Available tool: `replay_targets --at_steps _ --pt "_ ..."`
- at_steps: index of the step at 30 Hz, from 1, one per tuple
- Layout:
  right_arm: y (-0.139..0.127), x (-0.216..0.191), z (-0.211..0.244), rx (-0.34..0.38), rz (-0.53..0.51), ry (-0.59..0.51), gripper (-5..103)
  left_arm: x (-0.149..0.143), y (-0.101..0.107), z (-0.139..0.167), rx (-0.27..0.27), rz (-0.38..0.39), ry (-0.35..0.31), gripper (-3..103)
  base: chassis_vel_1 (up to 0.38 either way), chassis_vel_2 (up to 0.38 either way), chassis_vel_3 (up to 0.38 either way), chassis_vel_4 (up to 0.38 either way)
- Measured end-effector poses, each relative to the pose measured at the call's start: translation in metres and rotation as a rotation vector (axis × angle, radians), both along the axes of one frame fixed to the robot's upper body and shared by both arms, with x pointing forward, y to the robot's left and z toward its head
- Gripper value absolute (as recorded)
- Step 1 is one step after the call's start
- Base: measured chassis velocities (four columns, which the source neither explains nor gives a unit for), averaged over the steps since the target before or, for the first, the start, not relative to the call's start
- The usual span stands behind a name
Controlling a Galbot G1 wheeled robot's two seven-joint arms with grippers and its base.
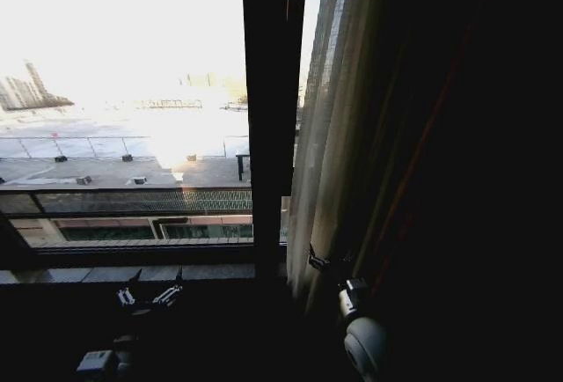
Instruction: Open the curtains by pulling them apart, changing their state from closed to fully open.
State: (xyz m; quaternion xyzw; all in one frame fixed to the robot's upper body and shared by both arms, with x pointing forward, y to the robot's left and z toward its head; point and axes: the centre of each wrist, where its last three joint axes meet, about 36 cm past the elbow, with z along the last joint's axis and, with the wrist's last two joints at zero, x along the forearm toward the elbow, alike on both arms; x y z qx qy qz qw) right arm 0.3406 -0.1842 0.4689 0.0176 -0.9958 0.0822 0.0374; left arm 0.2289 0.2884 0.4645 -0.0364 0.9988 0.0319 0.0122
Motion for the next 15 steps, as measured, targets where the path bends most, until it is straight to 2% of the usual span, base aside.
replay_targets --at_steps 5,15 --pt "-0.0006 0.0018 0.0008 0.0 -0.003 -0.003 100 0.0001 0.0002 -0.0004 0.0 -0.001 0.001 100 0.251 0.239 -0.22 -0.246" --pt "0.0027 0.0007 -0.0022 -0.005 0.0 0.001 100 -0.0005 0.0008 0.0002 -0.005 -0.005 0.001 100 0.297 0.317 -0.324 -0.304"
